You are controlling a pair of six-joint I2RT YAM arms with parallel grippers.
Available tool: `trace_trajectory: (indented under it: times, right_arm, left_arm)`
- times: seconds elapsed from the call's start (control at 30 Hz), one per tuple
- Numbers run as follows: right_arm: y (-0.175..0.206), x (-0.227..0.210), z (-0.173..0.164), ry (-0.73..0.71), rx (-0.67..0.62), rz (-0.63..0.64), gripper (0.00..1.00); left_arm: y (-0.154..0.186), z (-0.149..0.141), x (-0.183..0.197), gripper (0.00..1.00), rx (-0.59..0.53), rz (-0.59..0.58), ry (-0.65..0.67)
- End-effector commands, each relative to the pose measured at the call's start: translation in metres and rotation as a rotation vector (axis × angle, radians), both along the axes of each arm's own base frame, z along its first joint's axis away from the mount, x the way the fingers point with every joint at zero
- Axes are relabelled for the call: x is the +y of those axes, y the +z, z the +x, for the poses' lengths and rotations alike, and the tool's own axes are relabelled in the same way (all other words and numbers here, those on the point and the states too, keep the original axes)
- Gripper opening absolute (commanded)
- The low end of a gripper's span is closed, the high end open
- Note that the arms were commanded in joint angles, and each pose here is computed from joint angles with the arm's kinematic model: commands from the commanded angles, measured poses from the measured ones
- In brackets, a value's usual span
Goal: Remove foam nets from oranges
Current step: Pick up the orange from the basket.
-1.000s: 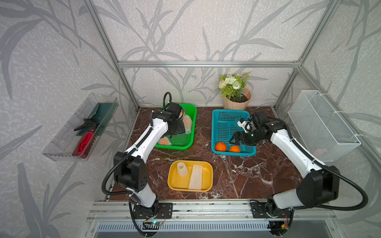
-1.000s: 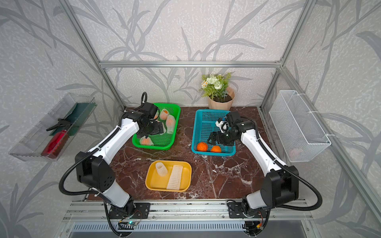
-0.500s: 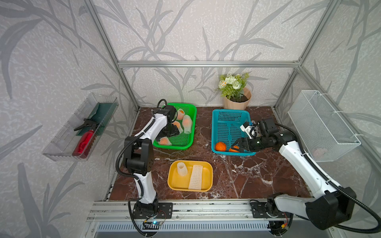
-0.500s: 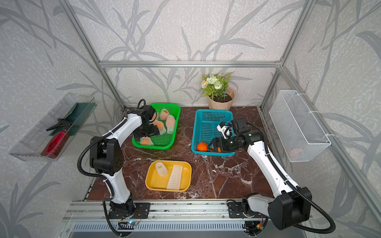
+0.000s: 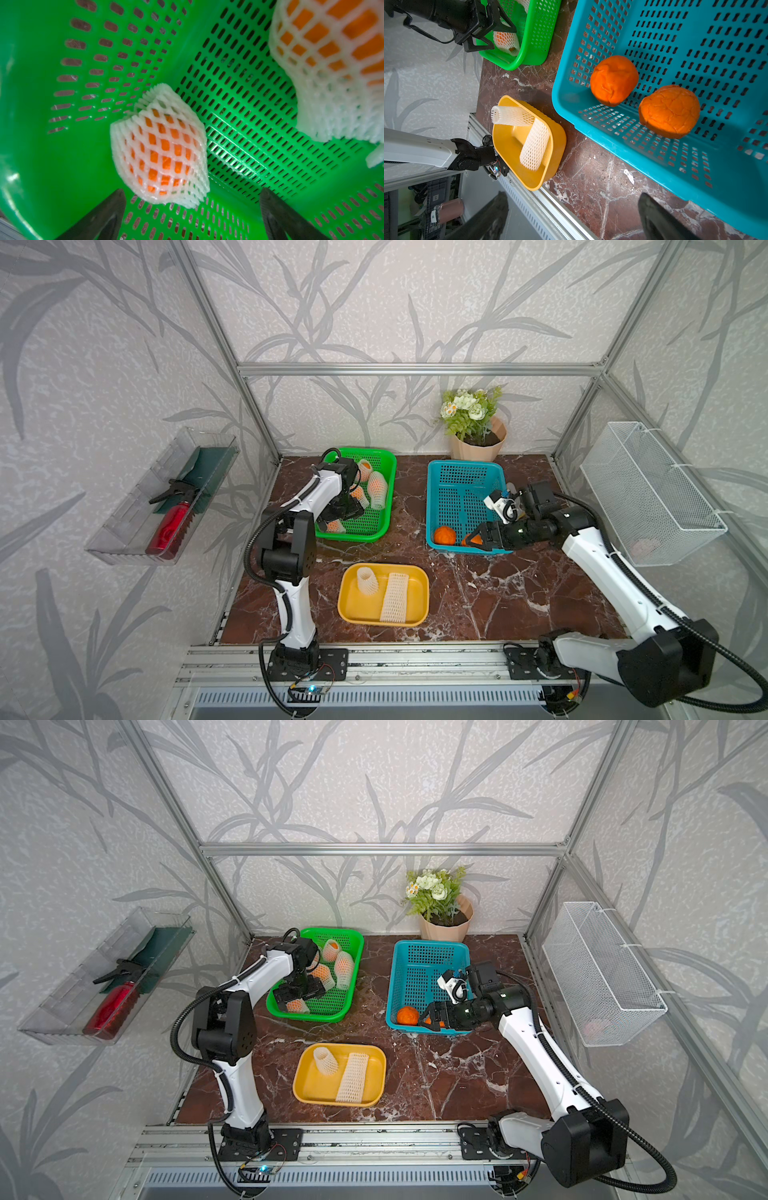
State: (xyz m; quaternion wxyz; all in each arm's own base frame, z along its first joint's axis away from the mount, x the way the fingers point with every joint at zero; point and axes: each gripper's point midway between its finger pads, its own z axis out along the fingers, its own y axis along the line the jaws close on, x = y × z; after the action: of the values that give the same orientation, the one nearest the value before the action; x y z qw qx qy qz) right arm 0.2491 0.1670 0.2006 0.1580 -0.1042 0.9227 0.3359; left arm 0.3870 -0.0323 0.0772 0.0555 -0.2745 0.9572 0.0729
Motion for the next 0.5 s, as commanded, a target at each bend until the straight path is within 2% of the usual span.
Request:
trace_trajectory:
  times: [0.0, 0.23, 0.47]
  right_arm:
    - [0.005, 0.001, -0.004, 0.020, -0.025, 0.017, 0.96]
    - [0.003, -0.001, -0.007, 0.017, -0.024, 0.008, 0.96]
    - [0.000, -0.003, -0.010, 0.011, -0.021, 0.003, 0.96]
  left_arm:
    - [-0.006, -0.005, 0.013, 0.99, 0.024, 0.050, 0.058]
    - [-0.019, -0.003, 0.018, 0.99, 0.042, 0.067, 0.089]
    - [-0.025, 0.001, 0.019, 0.88, 0.062, 0.080, 0.070]
